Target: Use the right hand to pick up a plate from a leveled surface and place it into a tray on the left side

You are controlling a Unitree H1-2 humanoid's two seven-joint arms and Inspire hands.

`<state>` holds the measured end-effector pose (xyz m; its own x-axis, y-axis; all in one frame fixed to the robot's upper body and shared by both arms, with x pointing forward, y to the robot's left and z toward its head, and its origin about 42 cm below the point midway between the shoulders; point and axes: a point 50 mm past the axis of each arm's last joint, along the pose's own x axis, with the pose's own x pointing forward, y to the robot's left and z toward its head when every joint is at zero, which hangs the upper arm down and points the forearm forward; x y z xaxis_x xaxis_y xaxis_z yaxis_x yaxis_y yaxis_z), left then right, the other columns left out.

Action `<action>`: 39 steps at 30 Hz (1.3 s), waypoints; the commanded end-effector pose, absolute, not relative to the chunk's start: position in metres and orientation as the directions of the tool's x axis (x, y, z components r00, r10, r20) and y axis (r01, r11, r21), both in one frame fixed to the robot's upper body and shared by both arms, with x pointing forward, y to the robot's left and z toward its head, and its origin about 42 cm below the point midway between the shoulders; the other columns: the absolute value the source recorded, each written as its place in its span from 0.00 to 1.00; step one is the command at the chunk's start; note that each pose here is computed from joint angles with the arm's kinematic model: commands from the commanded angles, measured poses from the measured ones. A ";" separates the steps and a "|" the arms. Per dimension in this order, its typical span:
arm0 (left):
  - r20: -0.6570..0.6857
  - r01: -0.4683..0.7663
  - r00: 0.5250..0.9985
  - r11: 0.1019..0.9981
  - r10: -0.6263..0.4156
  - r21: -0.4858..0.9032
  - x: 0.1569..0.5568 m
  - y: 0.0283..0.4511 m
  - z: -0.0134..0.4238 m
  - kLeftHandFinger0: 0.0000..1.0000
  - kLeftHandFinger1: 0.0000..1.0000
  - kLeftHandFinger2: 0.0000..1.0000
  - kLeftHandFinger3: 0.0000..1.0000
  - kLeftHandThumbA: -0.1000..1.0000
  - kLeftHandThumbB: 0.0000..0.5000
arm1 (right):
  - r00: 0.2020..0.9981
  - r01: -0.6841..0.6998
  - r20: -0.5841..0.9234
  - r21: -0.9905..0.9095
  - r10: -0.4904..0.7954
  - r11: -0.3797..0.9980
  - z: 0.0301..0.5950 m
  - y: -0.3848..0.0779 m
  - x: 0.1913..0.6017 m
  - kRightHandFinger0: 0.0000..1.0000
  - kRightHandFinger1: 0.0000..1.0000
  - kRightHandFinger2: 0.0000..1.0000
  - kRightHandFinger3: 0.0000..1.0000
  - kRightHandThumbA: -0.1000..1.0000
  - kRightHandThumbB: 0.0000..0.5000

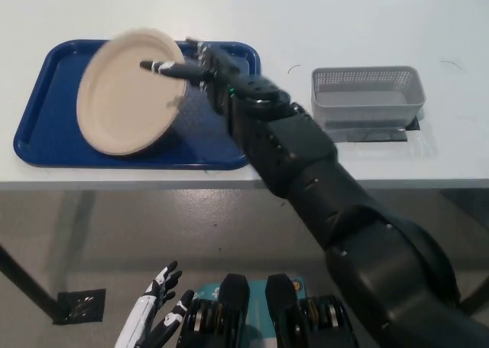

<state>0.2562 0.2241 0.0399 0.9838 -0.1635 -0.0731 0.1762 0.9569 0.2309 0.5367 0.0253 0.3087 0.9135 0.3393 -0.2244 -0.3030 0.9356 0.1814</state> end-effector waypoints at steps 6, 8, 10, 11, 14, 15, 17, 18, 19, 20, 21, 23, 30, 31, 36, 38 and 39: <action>-0.036 0.176 0.984 0.948 -0.172 0.264 0.261 0.229 0.049 1.00 1.00 1.00 1.00 0.75 0.39 | 0.951 -0.287 0.158 0.122 0.267 0.950 0.373 -0.051 0.522 1.00 1.00 1.00 1.00 1.00 0.90; -0.036 0.175 0.984 0.949 -0.172 0.263 0.263 0.230 0.049 1.00 1.00 1.00 1.00 0.74 0.37 | 0.933 -0.243 0.285 0.045 0.221 0.969 0.405 -0.077 0.504 1.00 1.00 1.00 1.00 1.00 0.85; -0.040 0.174 0.985 0.951 -0.169 0.258 0.262 0.231 0.047 1.00 1.00 1.00 1.00 0.73 0.37 | 0.907 -0.201 0.376 -0.005 0.188 0.980 0.434 -0.100 0.484 1.00 1.00 1.00 1.00 1.00 0.94; -0.041 0.175 0.985 0.950 -0.170 0.259 0.262 0.231 0.047 1.00 1.00 1.00 1.00 0.73 0.37 | 0.901 -0.194 0.392 -0.024 0.187 0.981 0.440 -0.105 0.479 1.00 1.00 1.00 1.00 1.00 0.96; -0.056 0.179 0.984 0.949 -0.171 0.258 0.261 0.231 0.045 1.00 1.00 1.00 1.00 0.75 0.41 | 0.808 -0.194 0.561 -0.037 0.181 0.980 0.475 -0.124 0.437 1.00 1.00 1.00 1.00 1.00 0.96; -0.059 0.179 0.984 0.950 -0.169 0.257 0.262 0.231 0.044 1.00 1.00 1.00 1.00 0.75 0.41 | 0.769 -0.198 0.613 -0.045 0.183 0.979 0.484 -0.129 0.420 1.00 1.00 1.00 1.00 1.00 0.98; -0.053 0.180 0.984 0.948 -0.172 0.264 0.264 0.231 0.043 1.00 1.00 1.00 1.00 0.75 0.40 | 0.678 -0.239 0.704 -0.060 0.211 0.969 0.496 -0.137 0.386 1.00 1.00 1.00 1.00 1.00 0.92; -0.054 0.180 0.984 0.947 -0.171 0.266 0.265 0.232 0.044 1.00 1.00 1.00 1.00 0.75 0.39 | 0.647 -0.254 0.731 -0.060 0.216 0.965 0.499 -0.139 0.375 1.00 1.00 1.00 1.00 1.00 0.88; -0.058 0.179 0.984 0.946 -0.170 0.270 0.266 0.232 0.044 1.00 1.00 1.00 1.00 0.74 0.39 | 0.589 -0.255 0.776 -0.085 0.224 0.963 0.501 -0.142 0.353 1.00 1.00 1.00 1.00 1.00 0.83; -0.055 0.177 0.984 0.946 -0.168 0.271 0.268 0.232 0.044 1.00 1.00 1.00 1.00 0.74 0.38 | 0.555 -0.245 0.799 -0.106 0.229 0.964 0.502 -0.144 0.341 1.00 1.00 1.00 1.00 1.00 0.86; -0.048 0.173 0.985 0.947 -0.167 0.272 0.271 0.232 0.045 1.00 1.00 1.00 1.00 0.73 0.36 | 0.501 -0.230 0.830 -0.147 0.246 0.962 0.495 -0.145 0.318 1.00 1.00 1.00 1.00 1.00 0.86; -0.047 0.174 0.985 0.946 -0.168 0.274 0.270 0.233 0.044 1.00 1.00 1.00 1.00 0.72 0.35 | 0.454 -0.225 0.849 -0.184 0.270 0.957 0.480 -0.147 0.293 1.00 1.00 1.00 1.00 1.00 0.92; -0.066 0.177 0.984 0.945 -0.165 0.274 0.269 0.231 0.041 1.00 1.00 1.00 1.00 0.73 0.40 | 0.322 -0.194 0.912 -0.198 0.253 0.961 0.398 -0.163 0.212 1.00 1.00 1.00 1.00 1.00 0.85; -0.070 0.178 0.984 0.945 -0.165 0.275 0.268 0.232 0.040 1.00 1.00 1.00 1.00 0.73 0.40 | 0.330 -0.170 0.914 -0.187 0.234 0.968 0.389 -0.163 0.206 1.00 1.00 1.00 1.00 1.00 0.88; -0.076 0.184 0.983 0.941 -0.169 0.282 0.273 0.232 0.038 1.00 1.00 1.00 1.00 0.73 0.37 | 0.405 -0.103 0.898 -0.145 0.174 0.984 0.328 -0.177 0.158 1.00 1.00 1.00 1.00 1.00 0.94; -0.076 0.183 0.983 0.942 -0.169 0.281 0.274 0.234 0.036 1.00 1.00 1.00 1.00 0.73 0.38 | 0.436 -0.062 0.889 -0.129 0.143 0.990 0.306 -0.184 0.137 1.00 1.00 1.00 1.00 1.00 0.67; -0.078 0.183 0.983 0.941 -0.168 0.284 0.274 0.235 0.036 1.00 1.00 1.00 1.00 0.73 0.38 | 0.412 -0.038 0.899 -0.145 0.148 0.989 0.295 -0.189 0.133 1.00 1.00 1.00 1.00 1.00 0.55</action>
<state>0.2528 0.2257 0.0212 0.9768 -0.1562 -0.1463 0.1866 0.9563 0.2252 0.3551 -0.1676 0.2135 0.9878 0.1052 0.1145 -0.1184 0.9863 0.1148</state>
